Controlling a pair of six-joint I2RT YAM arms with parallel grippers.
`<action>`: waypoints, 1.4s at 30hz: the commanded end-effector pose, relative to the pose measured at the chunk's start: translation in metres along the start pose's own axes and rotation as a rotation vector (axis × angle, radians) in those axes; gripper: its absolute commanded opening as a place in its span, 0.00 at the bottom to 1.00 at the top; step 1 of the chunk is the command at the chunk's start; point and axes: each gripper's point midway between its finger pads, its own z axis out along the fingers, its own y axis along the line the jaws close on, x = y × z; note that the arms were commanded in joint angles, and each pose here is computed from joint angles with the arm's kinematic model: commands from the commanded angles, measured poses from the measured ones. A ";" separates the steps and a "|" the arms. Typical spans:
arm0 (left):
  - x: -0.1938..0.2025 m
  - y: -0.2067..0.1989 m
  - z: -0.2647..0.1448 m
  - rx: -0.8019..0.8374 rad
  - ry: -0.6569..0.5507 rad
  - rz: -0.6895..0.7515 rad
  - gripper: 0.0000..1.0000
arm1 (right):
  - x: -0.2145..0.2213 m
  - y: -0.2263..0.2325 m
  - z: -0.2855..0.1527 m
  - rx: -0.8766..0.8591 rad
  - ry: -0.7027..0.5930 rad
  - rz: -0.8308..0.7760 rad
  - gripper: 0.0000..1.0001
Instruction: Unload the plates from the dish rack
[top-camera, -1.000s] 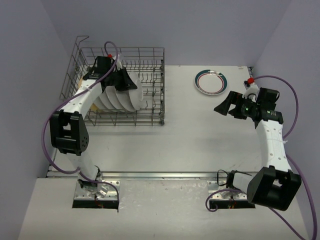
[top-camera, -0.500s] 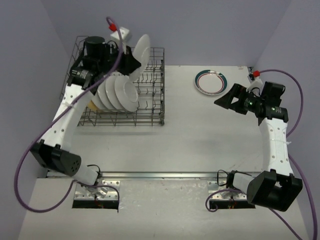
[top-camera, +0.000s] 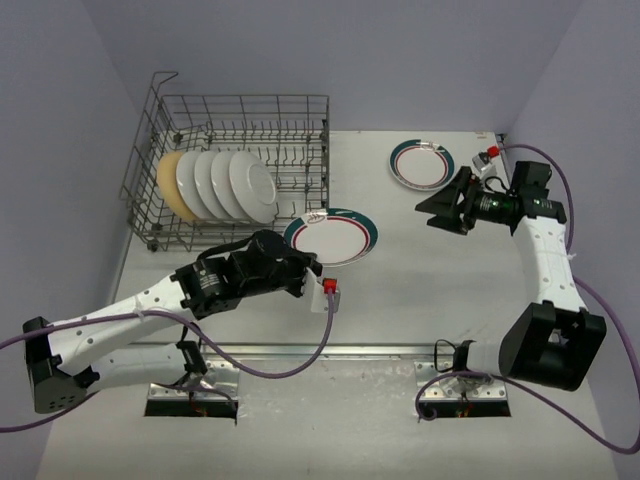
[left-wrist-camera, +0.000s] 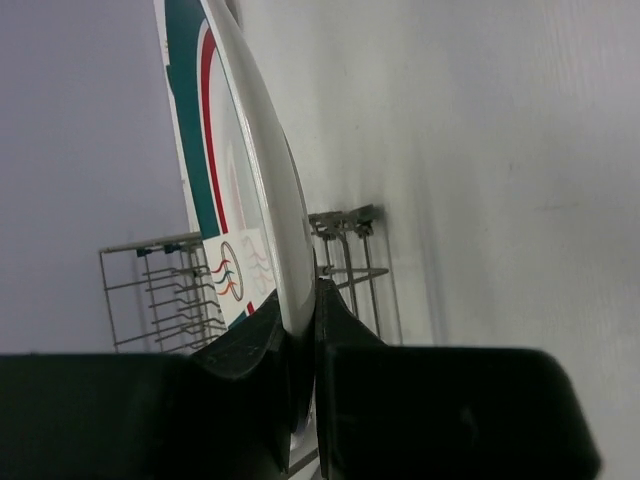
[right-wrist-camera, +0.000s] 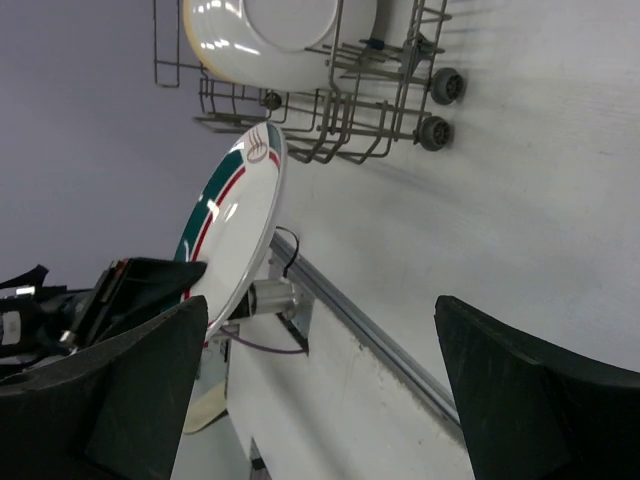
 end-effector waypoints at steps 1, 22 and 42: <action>-0.021 0.035 -0.014 -0.212 -0.049 0.323 0.00 | 0.029 0.012 0.010 -0.063 0.115 -0.041 0.93; -0.042 -0.018 0.004 -0.150 -0.131 0.589 0.00 | 0.126 -0.007 0.065 0.048 0.543 -0.310 0.18; -0.039 0.146 -0.068 -0.677 0.018 -0.118 1.00 | -0.072 -0.085 0.016 0.164 0.050 0.055 0.00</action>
